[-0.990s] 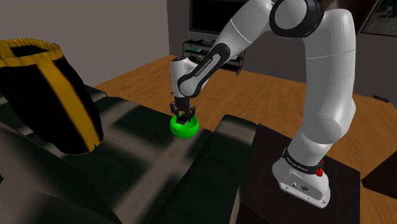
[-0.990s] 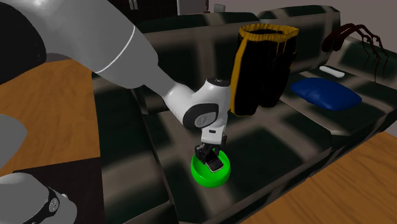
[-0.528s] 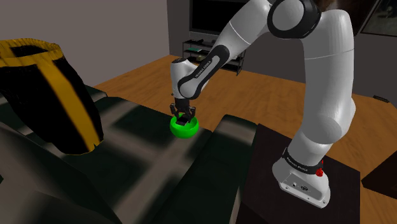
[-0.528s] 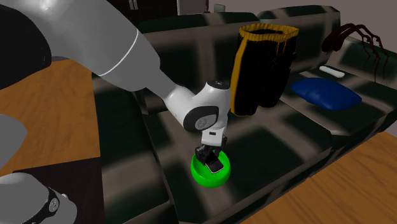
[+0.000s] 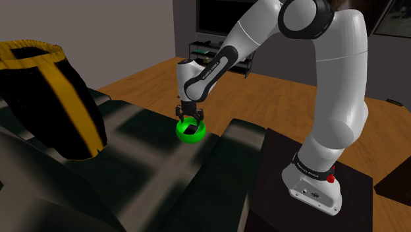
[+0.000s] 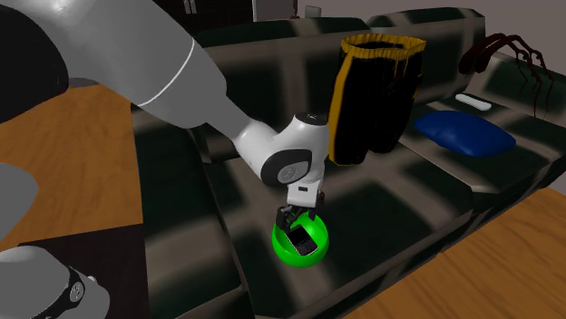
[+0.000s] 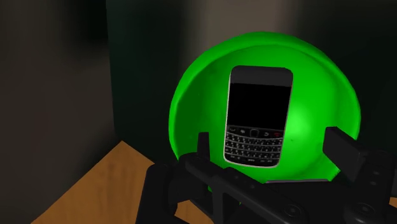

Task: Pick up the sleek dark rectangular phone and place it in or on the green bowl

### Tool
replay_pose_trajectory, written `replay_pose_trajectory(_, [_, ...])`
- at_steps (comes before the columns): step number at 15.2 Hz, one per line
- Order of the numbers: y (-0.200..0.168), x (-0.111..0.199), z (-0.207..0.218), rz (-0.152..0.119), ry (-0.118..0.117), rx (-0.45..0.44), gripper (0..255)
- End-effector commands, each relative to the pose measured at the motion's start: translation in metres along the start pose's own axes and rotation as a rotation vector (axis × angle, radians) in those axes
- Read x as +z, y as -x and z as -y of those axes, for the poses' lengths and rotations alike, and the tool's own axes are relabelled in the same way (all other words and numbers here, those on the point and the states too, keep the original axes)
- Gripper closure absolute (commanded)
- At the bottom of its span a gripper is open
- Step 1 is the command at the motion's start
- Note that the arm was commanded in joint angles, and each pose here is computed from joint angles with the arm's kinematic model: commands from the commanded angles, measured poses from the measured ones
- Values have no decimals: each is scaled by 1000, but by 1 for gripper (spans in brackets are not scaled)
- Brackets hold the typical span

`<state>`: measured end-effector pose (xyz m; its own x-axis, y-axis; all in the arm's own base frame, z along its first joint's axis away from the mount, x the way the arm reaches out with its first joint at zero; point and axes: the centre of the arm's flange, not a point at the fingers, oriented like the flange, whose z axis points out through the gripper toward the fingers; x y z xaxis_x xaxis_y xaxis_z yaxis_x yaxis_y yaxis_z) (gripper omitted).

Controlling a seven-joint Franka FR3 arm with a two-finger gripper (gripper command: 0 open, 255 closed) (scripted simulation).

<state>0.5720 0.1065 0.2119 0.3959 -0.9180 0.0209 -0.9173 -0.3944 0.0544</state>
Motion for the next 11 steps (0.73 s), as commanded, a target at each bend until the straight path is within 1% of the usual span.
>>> replay_pose_trajectory(1, [0, -22, 1, 0, 0, 0, 0])
replay_pose_trajectory(3, [0, -46, 1, 0, 0, 0, 0])
replay_pose_trajectory(11, [0, -46, 1, 0, 0, 0, 0])
